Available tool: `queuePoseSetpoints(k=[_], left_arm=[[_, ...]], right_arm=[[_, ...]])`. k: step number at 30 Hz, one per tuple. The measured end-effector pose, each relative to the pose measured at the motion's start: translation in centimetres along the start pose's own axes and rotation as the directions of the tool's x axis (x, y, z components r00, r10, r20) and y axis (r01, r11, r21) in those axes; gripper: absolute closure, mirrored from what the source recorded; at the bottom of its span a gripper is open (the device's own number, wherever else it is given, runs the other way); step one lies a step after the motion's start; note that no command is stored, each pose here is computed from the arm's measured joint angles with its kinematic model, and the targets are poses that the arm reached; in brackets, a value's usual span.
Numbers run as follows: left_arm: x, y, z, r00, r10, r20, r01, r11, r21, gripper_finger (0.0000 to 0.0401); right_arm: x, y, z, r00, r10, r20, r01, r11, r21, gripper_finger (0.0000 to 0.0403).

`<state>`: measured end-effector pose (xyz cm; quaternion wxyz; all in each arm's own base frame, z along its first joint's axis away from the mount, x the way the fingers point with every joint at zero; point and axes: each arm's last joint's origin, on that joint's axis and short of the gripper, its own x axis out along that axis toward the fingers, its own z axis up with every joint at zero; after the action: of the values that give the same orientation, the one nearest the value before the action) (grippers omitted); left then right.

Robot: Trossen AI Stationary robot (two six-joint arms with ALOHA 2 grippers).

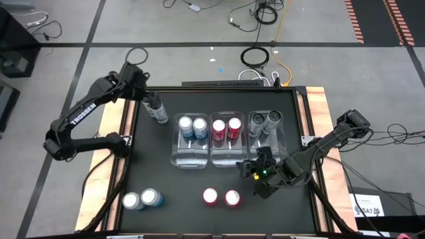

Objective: Sort soda cans
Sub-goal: Put the white-blue soda can into the right transparent bin

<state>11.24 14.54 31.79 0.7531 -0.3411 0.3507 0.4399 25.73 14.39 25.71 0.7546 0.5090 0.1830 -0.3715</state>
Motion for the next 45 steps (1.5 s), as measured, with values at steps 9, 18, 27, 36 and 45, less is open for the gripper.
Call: queuePoseSetpoints(k=[9, 18, 27, 36, 45], left_arm=[[0.0, 0.2, 0.6, 0.992, 0.094, 0.081, -0.090, 0.995, -0.044, 0.0017], [-0.1, 0.1, 1.1, 0.988, 0.079, 0.132, -0.073, 0.996, -0.047, 0.0017], [2.7, 0.2, 1.5, 0.988, 0.155, 0.009, -0.154, 0.983, -0.102, 0.0017], [5.3, 0.9, 1.9, 0.961, 0.261, -0.092, -0.270, 0.955, -0.118, 0.0017], [6.1, 1.9, 1.8, 0.944, 0.273, -0.183, -0.300, 0.944, -0.137, 0.0017]], right_arm=[[0.5, 0.0, 0.6, 1.000, -0.024, 0.014, 0.026, 0.995, -0.096, 0.0093], [0.5, 0.0, 0.6, 1.000, -0.027, 0.012, 0.029, 0.981, -0.191, 0.0093], [0.5, 0.0, 0.6, 1.000, -0.028, 0.012, 0.030, 0.978, -0.208, 0.0093], [0.4, -0.1, 0.4, 0.998, -0.041, -0.042, 0.032, 0.978, -0.208, 0.0093], [0.4, -0.1, 0.4, 0.998, -0.041, -0.041, 0.031, 0.978, -0.207, 0.0093]])
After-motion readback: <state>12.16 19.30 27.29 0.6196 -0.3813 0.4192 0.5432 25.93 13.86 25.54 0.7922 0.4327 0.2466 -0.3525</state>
